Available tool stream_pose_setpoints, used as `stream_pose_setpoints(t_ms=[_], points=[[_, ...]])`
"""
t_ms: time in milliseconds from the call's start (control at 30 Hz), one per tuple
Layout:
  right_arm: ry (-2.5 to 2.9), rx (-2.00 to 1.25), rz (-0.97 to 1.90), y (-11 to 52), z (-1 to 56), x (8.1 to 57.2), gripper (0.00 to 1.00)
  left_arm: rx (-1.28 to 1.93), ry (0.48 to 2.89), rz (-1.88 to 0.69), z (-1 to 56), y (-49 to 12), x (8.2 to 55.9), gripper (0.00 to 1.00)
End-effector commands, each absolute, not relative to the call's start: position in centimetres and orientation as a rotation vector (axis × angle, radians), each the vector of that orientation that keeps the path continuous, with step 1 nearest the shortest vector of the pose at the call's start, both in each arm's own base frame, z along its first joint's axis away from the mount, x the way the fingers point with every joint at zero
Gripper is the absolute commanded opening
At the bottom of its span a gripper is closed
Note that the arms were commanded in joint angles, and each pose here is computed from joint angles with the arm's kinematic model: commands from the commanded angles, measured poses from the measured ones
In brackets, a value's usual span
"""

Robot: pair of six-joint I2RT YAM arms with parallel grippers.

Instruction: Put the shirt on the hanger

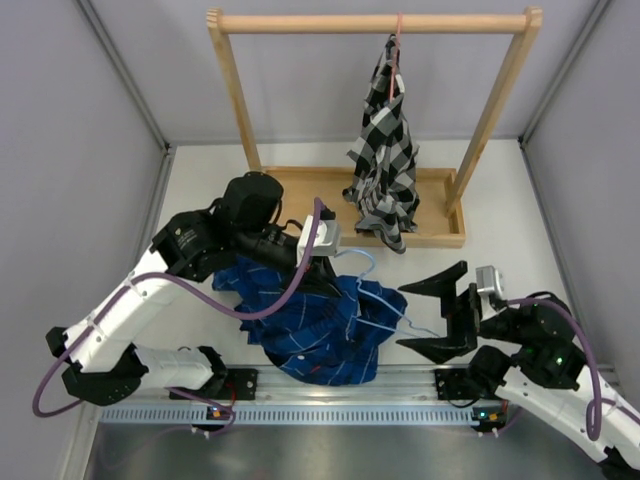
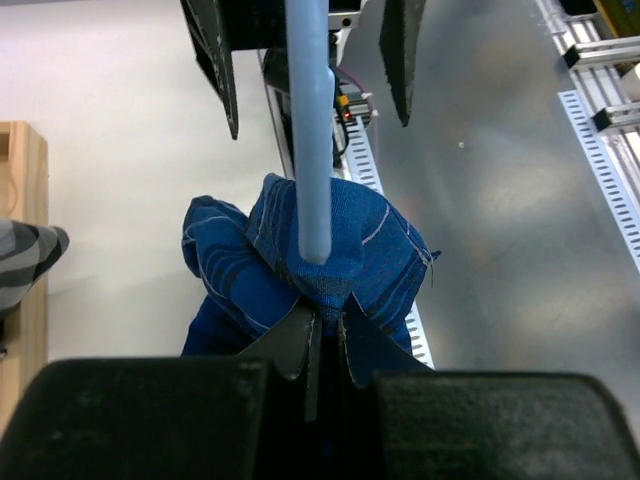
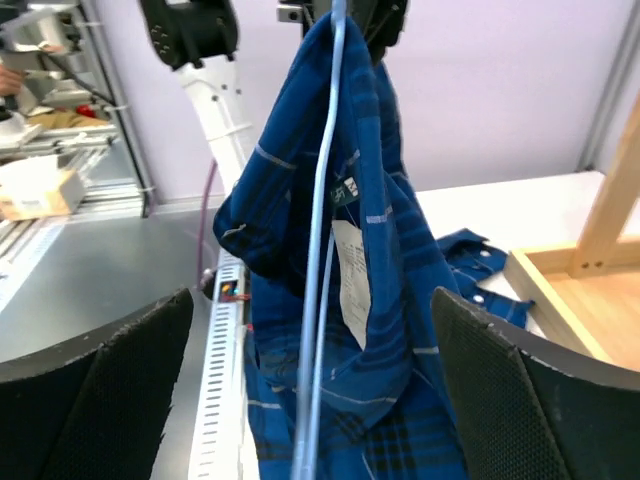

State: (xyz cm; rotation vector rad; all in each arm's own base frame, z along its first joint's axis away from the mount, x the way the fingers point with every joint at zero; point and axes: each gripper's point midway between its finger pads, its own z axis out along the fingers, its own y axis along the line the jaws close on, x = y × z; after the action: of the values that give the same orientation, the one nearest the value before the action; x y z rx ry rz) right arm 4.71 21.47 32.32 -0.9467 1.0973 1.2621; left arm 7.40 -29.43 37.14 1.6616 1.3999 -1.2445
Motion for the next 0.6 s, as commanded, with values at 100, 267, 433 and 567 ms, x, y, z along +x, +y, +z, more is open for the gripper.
stream_pose_setpoints(t_ms=[100,267,433,567], points=[[1.126,-0.768,1.152,19.7,35.3,7.0,0.99,1.549,1.425,-1.075,38.0,-28.7,9.6,0.00],[1.197,-0.504,1.108,16.6,36.1,8.8,0.99,1.415,1.483,-0.974,38.2,-28.5,11.7,0.00],[1.259,-0.321,1.040,14.2,35.5,10.6,0.99,1.355,1.498,-0.930,37.0,-28.9,13.1,0.00],[1.379,-0.194,1.059,14.5,33.4,12.1,0.99,1.193,1.531,-0.821,37.7,-28.8,16.0,0.00]])
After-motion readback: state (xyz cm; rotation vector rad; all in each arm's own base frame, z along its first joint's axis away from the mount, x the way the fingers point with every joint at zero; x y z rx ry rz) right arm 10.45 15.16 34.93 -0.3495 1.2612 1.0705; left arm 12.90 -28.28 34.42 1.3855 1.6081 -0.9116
